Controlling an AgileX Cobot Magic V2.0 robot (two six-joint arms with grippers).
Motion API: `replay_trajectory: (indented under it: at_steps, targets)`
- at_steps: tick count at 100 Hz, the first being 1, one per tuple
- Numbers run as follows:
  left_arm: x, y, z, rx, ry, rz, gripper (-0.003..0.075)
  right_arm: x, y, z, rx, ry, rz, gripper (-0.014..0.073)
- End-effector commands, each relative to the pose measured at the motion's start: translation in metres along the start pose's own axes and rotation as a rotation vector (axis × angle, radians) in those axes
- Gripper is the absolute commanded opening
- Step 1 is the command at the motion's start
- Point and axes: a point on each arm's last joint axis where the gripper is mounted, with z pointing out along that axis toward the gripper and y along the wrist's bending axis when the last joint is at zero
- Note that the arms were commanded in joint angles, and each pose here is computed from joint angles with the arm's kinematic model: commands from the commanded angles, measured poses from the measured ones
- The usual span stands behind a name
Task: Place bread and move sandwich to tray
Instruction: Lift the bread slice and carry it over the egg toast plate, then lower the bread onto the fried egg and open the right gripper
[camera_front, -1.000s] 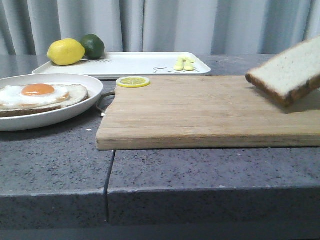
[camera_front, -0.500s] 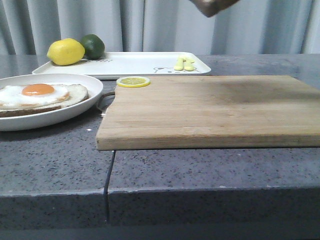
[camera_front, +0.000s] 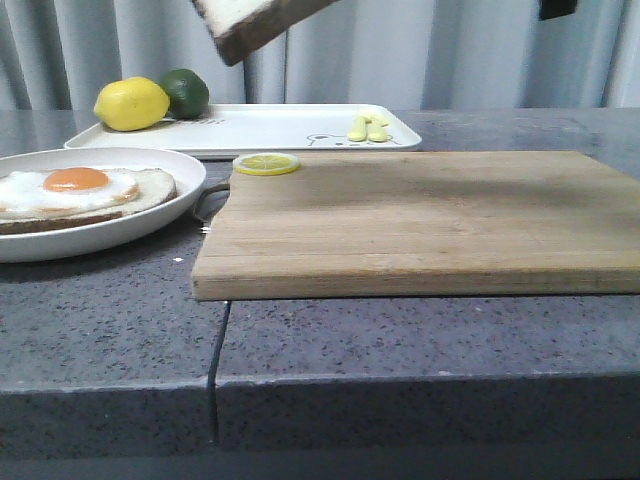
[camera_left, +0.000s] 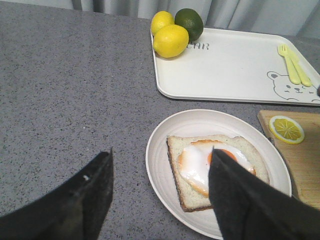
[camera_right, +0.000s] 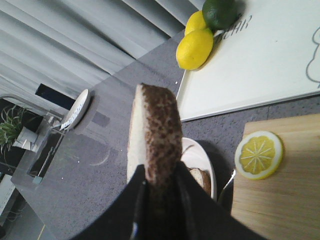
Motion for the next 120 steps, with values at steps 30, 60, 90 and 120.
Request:
replay_trajectory:
  at_steps: [30,60,90,120]
  targets:
    - [-0.016,-0.004,-0.004,0.020,-0.097,-0.007,0.0385,0.013,0.046,0.065,-0.048,0.027,0.088,-0.0055]
    - [-0.016,-0.004,-0.004,0.020,-0.097,-0.007,0.0385,0.051,0.061,0.109,-0.009,0.096,0.127,-0.0055]
    - [-0.016,-0.004,-0.004,0.020,-0.097,-0.007,0.0385,0.068,0.067,0.131,0.009,0.115,0.133,-0.0055]
    - [-0.016,-0.004,-0.004,0.020,-0.097,-0.007,0.0385,0.069,0.062,0.133,0.051,0.094,0.128,-0.0055]
